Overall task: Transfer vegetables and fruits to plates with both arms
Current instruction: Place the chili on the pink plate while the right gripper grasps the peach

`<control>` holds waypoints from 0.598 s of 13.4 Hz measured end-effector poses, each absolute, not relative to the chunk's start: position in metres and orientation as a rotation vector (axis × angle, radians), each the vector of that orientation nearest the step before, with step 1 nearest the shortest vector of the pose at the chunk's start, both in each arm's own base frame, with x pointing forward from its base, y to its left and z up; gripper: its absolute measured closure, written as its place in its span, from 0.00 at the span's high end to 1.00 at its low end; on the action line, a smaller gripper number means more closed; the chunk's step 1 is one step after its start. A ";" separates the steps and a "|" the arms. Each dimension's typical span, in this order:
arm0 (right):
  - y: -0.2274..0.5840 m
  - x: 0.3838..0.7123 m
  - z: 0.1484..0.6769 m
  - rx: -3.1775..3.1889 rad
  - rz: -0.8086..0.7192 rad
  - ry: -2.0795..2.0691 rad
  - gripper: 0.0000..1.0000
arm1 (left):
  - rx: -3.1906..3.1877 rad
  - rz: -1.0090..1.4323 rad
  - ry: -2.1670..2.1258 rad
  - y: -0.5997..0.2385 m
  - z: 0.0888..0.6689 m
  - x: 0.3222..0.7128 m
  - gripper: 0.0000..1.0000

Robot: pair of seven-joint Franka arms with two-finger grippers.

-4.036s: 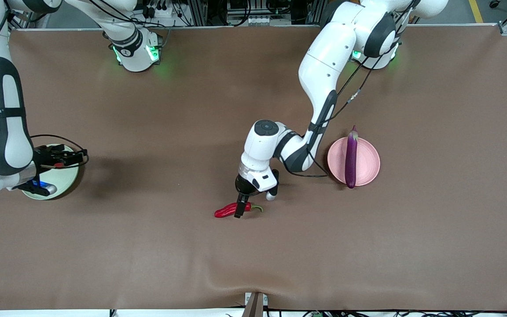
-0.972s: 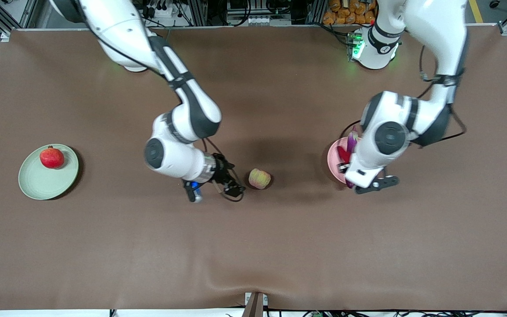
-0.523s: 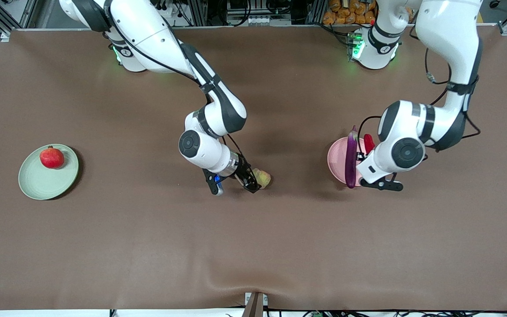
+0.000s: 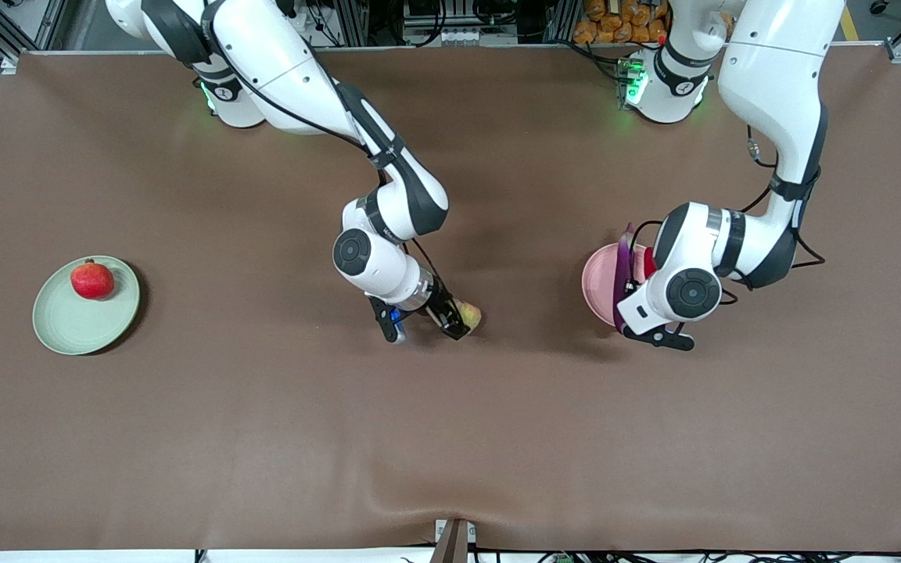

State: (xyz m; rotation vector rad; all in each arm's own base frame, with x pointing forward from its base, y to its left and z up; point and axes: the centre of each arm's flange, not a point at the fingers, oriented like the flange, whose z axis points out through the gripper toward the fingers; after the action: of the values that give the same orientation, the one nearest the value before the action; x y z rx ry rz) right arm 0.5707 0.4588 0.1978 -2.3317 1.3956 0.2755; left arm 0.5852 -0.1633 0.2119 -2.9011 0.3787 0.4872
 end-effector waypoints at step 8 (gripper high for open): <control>0.335 0.622 0.277 -2.554 0.673 1.326 0.78 | -2.926 0.388 0.387 -0.173 0.242 0.607 0.99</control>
State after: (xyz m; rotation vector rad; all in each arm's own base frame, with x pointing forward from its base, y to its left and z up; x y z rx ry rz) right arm 0.6219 0.3355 0.2769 -2.5543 1.3264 0.6726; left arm 0.6066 -0.1727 0.2417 -2.9262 0.3872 0.3882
